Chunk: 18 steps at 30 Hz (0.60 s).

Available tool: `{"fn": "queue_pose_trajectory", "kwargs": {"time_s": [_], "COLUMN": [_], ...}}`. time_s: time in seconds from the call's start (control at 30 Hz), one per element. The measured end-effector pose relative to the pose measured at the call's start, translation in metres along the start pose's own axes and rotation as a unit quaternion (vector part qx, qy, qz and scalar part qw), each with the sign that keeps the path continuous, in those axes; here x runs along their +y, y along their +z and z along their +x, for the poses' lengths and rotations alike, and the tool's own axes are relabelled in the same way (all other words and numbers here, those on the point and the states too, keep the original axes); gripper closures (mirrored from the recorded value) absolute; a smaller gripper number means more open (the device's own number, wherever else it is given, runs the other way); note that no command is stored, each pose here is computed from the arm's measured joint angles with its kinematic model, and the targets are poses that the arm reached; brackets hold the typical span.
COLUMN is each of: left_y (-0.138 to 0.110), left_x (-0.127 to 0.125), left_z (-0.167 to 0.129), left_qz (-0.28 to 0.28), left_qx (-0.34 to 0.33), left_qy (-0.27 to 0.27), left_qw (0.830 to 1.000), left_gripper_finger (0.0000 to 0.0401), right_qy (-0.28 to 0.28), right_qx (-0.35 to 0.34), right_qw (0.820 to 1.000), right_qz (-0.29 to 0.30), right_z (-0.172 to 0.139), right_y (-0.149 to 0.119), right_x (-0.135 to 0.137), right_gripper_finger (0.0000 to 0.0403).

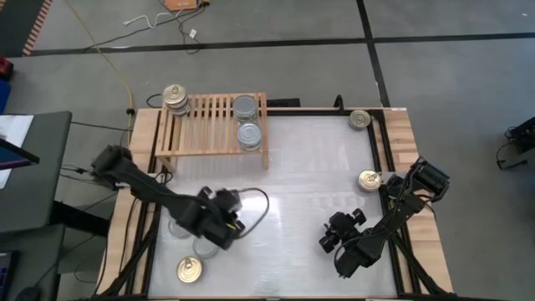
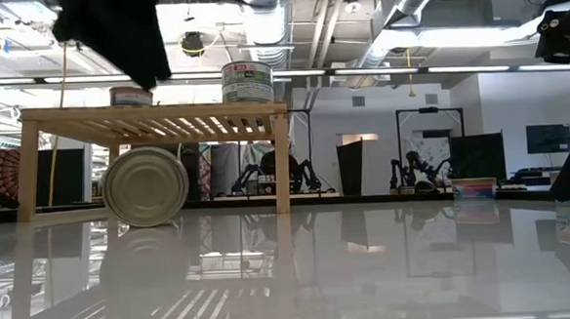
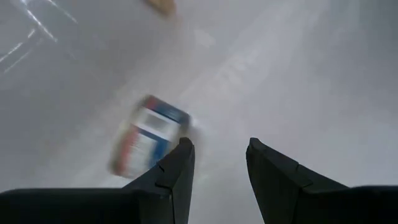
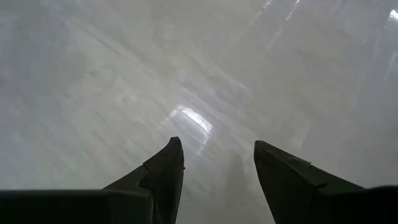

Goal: Stack canned seafood by type on shelf
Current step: Put the blue tuna can on the shelf

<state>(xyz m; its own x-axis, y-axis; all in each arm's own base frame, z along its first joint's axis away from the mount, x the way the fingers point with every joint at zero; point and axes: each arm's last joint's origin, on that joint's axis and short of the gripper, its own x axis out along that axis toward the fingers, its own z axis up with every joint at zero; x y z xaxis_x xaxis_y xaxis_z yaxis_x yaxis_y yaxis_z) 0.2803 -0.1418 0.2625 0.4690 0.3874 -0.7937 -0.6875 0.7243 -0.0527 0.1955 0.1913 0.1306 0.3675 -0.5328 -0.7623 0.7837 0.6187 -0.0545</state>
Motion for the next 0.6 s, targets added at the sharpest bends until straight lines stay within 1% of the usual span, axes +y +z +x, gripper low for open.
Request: {"fn": "queue_pose_trajectory", "kwargs": {"time_s": [0.1,0.2,0.27,0.4,0.5,0.6], "left_y": [-0.004,-0.005,-0.003,0.009,0.015,0.017], "left_x": [-0.013,-0.022,-0.021,-0.015,-0.013,-0.013], "left_z": [0.018,0.031,0.035,0.042,0.045,0.046], "left_qz": [-0.004,0.02,0.023,0.004,0.015,0.023], "left_qx": [0.026,0.036,0.046,0.064,0.07,0.068], "left_qy": [-0.014,-0.03,-0.031,-0.031,-0.033,-0.036], "left_qw": [1.0,0.999,0.998,0.997,0.997,0.997], "left_gripper_finger": [0.0264,0.0264,0.0264,0.0264,0.0262,0.0248], "right_qy": [0.0,0.0,0.002,0.003,0.003,0.006], "right_qx": [0.0,0.0,0.0,0.0,0.001,0.001], "right_qw": [1.0,1.0,1.0,1.0,1.0,1.0], "right_qz": [0.0,0.0,0.001,0.002,0.004,0.006], "right_z": [0.0,0.0,0.0,0.0,0.0,0.0], "right_y": [0.0,0.0,0.0,0.0,0.0,-0.001], "right_x": [0.0,0.0,0.0,0.001,0.001,0.001], "right_gripper_finger": [0.0181,0.0181,0.0182,0.0182,0.0181,0.0181]}}
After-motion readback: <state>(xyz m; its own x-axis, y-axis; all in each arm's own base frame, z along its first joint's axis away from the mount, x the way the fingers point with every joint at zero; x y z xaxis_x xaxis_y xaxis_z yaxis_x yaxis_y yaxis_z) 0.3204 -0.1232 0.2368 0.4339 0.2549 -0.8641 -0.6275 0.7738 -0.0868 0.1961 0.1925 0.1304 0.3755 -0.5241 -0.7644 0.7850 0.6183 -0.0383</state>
